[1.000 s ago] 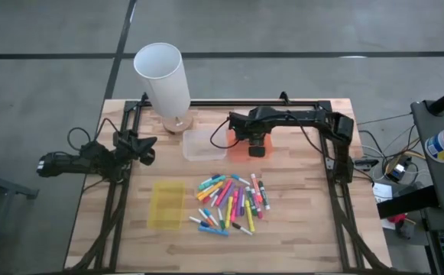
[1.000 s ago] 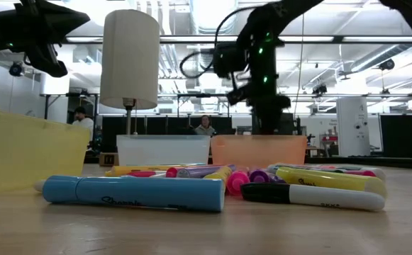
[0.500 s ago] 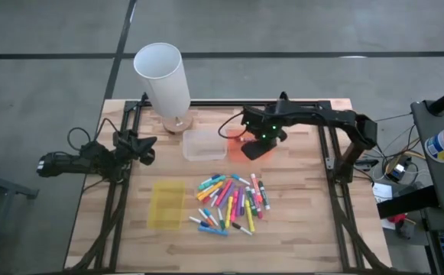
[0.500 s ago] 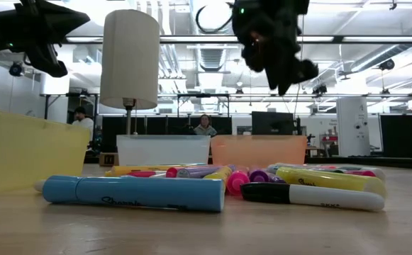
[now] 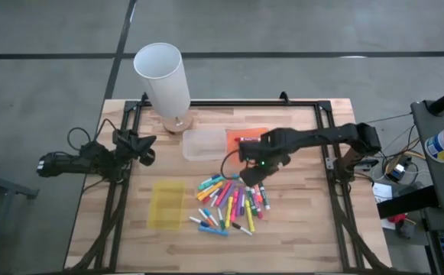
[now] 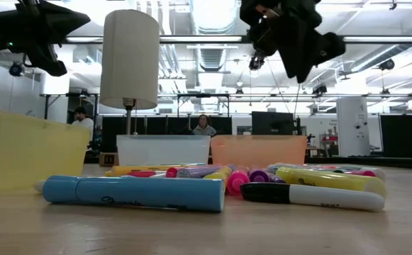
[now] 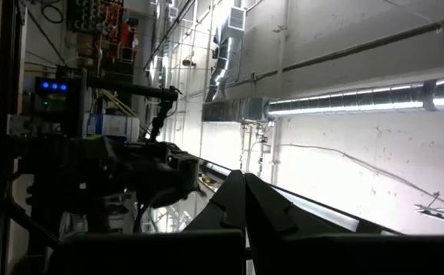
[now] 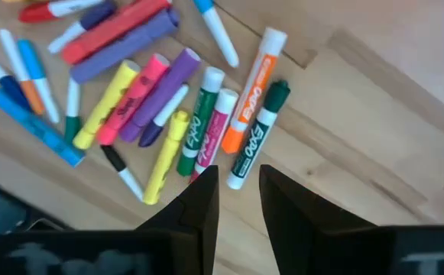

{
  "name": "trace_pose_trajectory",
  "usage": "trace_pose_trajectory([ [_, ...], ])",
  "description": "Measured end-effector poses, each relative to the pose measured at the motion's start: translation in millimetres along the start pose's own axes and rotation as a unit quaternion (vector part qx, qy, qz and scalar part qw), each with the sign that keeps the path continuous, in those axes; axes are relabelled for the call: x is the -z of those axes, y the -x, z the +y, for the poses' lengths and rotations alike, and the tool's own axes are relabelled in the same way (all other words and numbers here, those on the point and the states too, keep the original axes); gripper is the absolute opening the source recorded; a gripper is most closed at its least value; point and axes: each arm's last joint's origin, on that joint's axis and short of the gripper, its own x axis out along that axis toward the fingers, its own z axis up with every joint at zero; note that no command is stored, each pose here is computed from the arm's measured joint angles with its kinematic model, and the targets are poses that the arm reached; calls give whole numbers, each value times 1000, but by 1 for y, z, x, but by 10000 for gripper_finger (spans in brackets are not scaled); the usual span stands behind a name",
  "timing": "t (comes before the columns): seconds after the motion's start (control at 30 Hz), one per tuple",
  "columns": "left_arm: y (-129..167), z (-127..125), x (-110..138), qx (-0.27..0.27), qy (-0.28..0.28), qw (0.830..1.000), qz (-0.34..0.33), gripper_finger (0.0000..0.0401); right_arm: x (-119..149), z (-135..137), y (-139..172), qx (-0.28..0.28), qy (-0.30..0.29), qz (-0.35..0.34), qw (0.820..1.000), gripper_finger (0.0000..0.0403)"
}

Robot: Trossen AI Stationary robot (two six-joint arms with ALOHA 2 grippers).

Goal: Pick & Place Markers
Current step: Put the dark green marker into the orange bin

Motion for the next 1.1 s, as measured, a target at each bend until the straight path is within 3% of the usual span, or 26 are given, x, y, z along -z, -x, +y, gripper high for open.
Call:
trace_pose_trajectory([
  [0.27, 0, 0, 0, -1, 1, 1000, 0, 0, 24, 2, -28, 38, -33, 7, 999, 77],
  [0.6, 0, 0, 0, -1, 1, 1000, 1, 0, 34, 0, -62, 20, -69, 3, 997, 88],
  [0.93, 0, 0, 0, -1, 0, 1000, 2, 0, 45, -8, -91, 12, -98, 4, 995, 179],
  [1.1, 0, 1, 0, -3, 0, 1000, 2, 0, 48, -10, -104, -7, -112, 4, 994, 195],
])
